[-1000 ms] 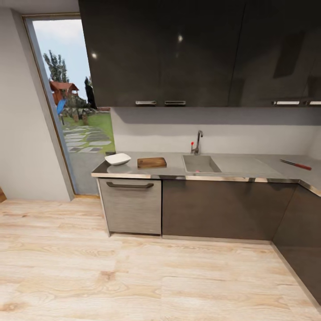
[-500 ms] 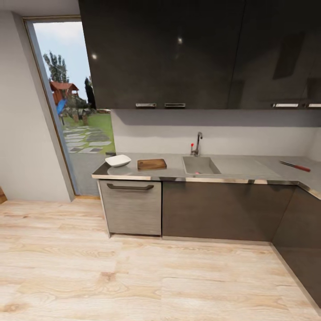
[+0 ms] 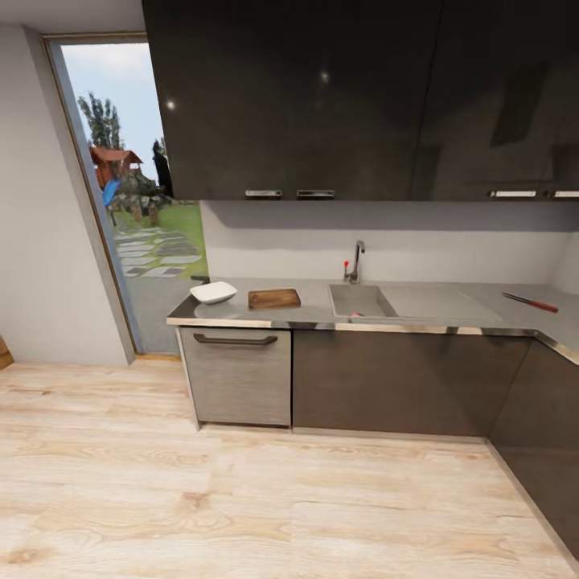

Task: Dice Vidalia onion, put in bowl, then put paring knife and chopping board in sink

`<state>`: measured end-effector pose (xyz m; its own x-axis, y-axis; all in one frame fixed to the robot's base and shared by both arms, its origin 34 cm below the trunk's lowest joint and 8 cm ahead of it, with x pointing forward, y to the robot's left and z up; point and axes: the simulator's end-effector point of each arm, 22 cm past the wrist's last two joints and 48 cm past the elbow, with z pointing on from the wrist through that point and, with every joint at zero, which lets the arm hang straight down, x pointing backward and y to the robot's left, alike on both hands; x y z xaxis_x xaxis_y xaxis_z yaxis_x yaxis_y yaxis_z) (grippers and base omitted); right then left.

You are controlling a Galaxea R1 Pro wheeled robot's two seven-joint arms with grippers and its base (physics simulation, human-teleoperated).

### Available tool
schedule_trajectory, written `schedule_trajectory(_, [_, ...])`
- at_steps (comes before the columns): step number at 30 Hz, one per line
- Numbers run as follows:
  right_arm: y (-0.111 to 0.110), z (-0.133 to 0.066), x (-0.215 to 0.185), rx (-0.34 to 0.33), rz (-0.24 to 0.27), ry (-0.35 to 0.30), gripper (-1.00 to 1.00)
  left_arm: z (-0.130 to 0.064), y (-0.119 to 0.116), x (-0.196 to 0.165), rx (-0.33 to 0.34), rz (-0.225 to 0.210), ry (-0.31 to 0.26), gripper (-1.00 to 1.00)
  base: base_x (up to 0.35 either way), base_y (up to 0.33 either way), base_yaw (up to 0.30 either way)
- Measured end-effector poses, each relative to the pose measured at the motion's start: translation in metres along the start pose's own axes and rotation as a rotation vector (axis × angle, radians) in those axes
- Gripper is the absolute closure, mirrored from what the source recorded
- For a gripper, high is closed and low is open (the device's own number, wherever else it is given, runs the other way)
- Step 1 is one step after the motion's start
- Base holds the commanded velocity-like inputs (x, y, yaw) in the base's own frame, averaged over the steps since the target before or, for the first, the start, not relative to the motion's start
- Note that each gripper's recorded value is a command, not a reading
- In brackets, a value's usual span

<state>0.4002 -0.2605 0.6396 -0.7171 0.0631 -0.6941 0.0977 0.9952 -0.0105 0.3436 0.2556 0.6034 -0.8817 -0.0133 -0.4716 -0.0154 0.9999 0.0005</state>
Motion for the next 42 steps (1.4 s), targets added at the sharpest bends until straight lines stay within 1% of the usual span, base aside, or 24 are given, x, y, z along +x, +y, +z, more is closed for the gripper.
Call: schedule_trajectory(42, [-0.002,-0.039,-0.02,0.001,-0.001,0.001,-1.0,-0.043,0.0,-0.008,0.0,0.001,0.003,-1.0,0.0,0.0,0.0])
